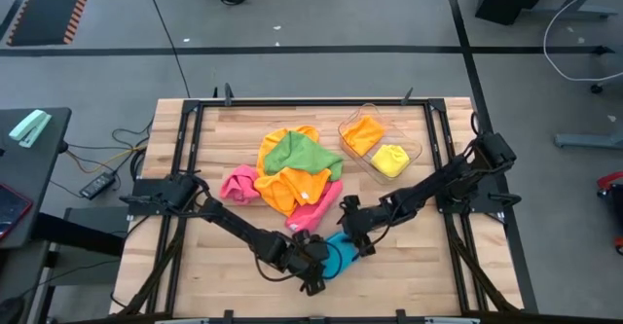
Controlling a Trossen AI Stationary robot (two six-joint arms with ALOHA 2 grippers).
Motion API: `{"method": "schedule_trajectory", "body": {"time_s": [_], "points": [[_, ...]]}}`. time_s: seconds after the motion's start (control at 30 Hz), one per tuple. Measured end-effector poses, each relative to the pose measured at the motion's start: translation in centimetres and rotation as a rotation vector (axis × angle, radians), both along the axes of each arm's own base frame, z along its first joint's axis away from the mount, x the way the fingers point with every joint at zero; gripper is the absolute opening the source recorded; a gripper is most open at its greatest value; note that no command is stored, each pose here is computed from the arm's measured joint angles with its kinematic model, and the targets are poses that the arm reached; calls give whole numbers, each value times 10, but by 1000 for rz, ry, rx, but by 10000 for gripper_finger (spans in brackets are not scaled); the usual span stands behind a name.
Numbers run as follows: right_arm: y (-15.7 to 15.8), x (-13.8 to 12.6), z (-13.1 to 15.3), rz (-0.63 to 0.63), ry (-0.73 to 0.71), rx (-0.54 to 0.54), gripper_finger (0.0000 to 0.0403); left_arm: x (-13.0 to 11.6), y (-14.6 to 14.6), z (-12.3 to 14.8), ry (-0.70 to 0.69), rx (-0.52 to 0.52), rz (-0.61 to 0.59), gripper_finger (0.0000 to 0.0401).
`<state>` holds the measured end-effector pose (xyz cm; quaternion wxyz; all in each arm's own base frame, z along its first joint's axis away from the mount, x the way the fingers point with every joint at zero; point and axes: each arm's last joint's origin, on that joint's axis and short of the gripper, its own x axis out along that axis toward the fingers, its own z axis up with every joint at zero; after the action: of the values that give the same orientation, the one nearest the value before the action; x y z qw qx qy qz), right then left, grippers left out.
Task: Fold microfiber towels
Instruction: Fold the blue towel, then put the blue towel into the transparent bin
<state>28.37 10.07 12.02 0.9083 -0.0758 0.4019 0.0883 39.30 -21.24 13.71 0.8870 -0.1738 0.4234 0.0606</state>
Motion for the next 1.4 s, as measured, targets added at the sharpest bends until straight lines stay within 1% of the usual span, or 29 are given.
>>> {"method": "schedule_trajectory", "body": {"time_s": [0.17, 0.37, 0.43, 0.6, 0.73, 0.93, 1.03, 1.1, 1.2, 1.4], "points": [[-2, 0, -1, -21, 0, -23, 268, 0, 0, 0, 4, -7, -4, 122], [4, 10, 13, -14, 5, 3, 268, -1, -1, 0, 17, -25, -23, 127], [6, 14, 19, -8, 6, 22, 268, -1, -1, 0, 18, -26, -23, 127], [13, 28, 40, 53, -39, 113, 268, -1, -1, -1, 19, -24, -23, 120], [11, 33, 45, 69, -51, 151, 268, -1, -1, -1, 19, -24, -23, 114], [3, 39, 25, 48, -34, 200, 268, -1, -1, 0, 17, -26, -23, 114], [5, 49, 14, 76, -61, 281, 269, -1, -2, 0, 18, -30, -22, 113], [7, 52, 5, 78, -30, 305, 269, -1, -2, 0, 21, -36, -25, 111], [10, 51, -7, 79, 17, 302, 269, -1, -2, 0, 21, -39, -24, 110], [10, 50, -15, 73, 38, 264, 268, -1, -2, 0, 22, -51, -10, 110]]}}
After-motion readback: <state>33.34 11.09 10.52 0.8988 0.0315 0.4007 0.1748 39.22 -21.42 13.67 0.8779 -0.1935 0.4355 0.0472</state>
